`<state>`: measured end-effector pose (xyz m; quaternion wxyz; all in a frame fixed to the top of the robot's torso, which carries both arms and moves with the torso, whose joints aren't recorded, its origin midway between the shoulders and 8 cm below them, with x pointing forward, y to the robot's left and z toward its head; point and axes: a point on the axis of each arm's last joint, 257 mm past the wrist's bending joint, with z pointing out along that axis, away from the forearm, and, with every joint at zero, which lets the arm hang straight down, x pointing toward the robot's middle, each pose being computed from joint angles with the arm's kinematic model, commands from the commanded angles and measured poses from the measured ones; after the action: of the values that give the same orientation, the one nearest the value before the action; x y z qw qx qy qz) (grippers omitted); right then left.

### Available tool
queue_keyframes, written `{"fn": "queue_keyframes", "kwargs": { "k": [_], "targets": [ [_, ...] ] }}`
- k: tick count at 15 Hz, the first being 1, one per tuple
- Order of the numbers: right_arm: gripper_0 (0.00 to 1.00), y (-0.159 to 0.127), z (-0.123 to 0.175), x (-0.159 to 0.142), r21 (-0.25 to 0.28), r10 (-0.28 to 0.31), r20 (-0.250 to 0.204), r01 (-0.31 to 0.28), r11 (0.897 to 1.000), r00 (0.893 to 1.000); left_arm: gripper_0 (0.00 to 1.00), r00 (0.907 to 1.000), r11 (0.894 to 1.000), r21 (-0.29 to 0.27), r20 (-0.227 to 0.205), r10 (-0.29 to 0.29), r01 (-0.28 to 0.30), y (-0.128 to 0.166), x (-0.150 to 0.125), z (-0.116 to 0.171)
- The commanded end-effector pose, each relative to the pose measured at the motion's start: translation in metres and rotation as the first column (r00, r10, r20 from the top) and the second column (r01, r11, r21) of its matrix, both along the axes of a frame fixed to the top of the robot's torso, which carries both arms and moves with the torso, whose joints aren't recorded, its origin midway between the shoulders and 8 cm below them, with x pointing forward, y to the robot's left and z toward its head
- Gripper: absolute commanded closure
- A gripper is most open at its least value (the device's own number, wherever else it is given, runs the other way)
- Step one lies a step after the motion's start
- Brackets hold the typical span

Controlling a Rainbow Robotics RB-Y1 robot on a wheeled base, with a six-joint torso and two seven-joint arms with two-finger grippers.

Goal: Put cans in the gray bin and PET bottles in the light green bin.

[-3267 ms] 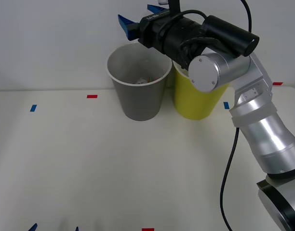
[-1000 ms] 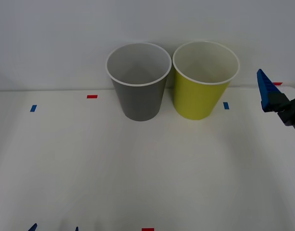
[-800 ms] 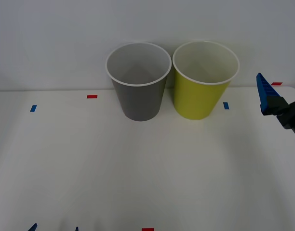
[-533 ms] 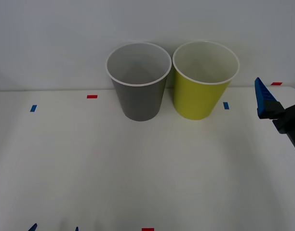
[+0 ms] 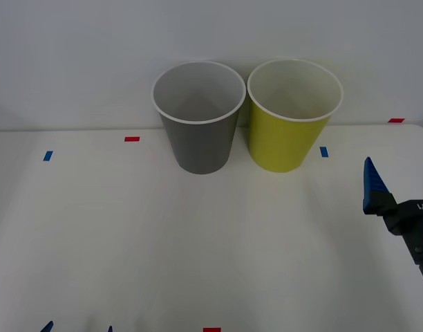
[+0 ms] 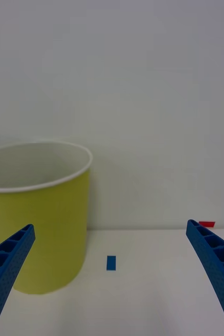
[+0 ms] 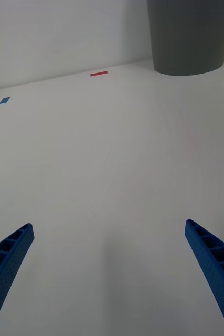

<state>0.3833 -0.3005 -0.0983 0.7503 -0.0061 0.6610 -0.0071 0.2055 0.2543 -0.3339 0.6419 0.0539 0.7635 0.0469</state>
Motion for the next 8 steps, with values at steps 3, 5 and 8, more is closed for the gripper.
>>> {"fn": "queue_keyframes", "kwargs": {
  "k": [3, 5, 8],
  "targets": [
    [0.0, -0.012, -0.065, -0.033, -0.02, -0.043, -0.057, 0.042, 0.999, 0.997, 0.0, 1.0, 1.0, 0.0, 0.0, 0.0, 0.0, 0.0, 0.0, 0.0],
    [0.0, -0.018, -0.089, -0.037, -0.032, -0.058, -0.079, 0.056, 0.998, 0.995, 0.0, 1.0, 1.0, 0.0, 0.0, 0.0, 0.0, 0.0, 0.0, 0.0],
    [0.0, -0.024, -0.113, -0.058, -0.03, -0.103, -0.103, 0.1, 0.995, 0.989, 0.0, 1.0, 1.0, 0.0, 0.0, 0.0, 0.0, 0.0, 0.0, 0.0]
  ]
}}
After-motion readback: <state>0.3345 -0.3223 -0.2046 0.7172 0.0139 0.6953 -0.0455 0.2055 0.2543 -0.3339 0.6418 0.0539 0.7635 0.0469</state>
